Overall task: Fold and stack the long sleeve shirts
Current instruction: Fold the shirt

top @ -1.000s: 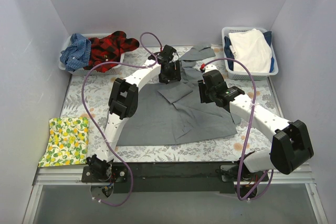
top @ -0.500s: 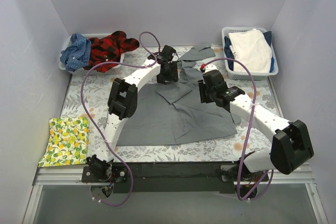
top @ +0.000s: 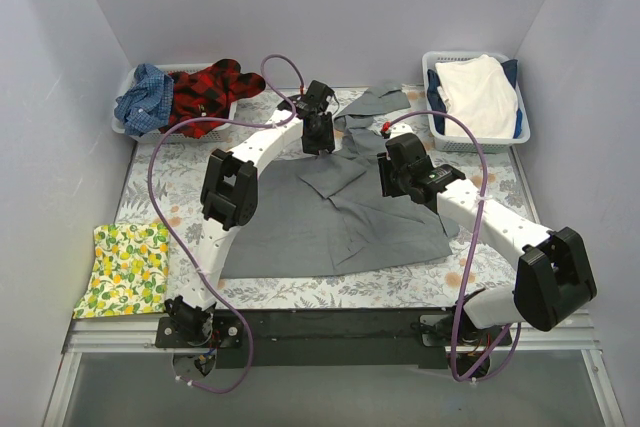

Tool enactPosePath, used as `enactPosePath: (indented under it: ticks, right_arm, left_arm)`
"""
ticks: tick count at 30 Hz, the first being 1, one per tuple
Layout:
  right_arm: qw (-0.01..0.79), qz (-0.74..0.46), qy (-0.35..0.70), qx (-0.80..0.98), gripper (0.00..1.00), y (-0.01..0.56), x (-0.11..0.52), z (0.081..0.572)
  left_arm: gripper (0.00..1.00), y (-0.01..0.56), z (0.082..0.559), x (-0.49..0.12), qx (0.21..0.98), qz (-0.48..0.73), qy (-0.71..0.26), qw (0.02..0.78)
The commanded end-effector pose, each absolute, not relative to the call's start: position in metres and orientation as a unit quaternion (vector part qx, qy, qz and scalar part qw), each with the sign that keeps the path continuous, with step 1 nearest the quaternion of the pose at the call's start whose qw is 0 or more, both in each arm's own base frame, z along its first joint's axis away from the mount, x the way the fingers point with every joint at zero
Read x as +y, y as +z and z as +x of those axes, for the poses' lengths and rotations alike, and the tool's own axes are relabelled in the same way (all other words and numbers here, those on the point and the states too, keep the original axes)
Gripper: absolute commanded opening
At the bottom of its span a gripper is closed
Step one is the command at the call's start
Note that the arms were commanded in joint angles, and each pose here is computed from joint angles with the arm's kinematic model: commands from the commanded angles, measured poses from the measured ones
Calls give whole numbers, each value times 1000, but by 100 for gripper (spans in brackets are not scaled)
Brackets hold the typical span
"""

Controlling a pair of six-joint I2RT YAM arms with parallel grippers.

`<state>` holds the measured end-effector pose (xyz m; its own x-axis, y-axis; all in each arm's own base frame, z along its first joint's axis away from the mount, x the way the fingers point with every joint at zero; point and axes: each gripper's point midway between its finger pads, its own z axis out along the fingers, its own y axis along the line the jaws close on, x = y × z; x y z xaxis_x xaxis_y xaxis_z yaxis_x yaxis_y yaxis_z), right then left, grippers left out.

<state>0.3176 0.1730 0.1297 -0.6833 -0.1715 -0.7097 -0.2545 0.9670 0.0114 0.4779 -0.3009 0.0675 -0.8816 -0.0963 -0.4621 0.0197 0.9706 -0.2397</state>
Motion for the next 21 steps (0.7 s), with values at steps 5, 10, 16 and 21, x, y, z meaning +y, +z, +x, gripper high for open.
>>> enactPosePath:
  ticks: [5,10,16,21]
  right_arm:
    - [392,-105,54,912,40,138,172,323]
    - [395,-102,52,911,40,140,171,323]
    - [400,-100,46,910,40,143,170,328]
    - [400,-89,39,911,40,143,164,334]
  left_arm:
    - [35,106,473,-305,955,-14,-144,260]
    - [14,103,471,-305,956,-9,-145,255]
    - [0,118,464,-302,953,1,-151,261]
    - [0,153,434,-294,948,14,-175,264]
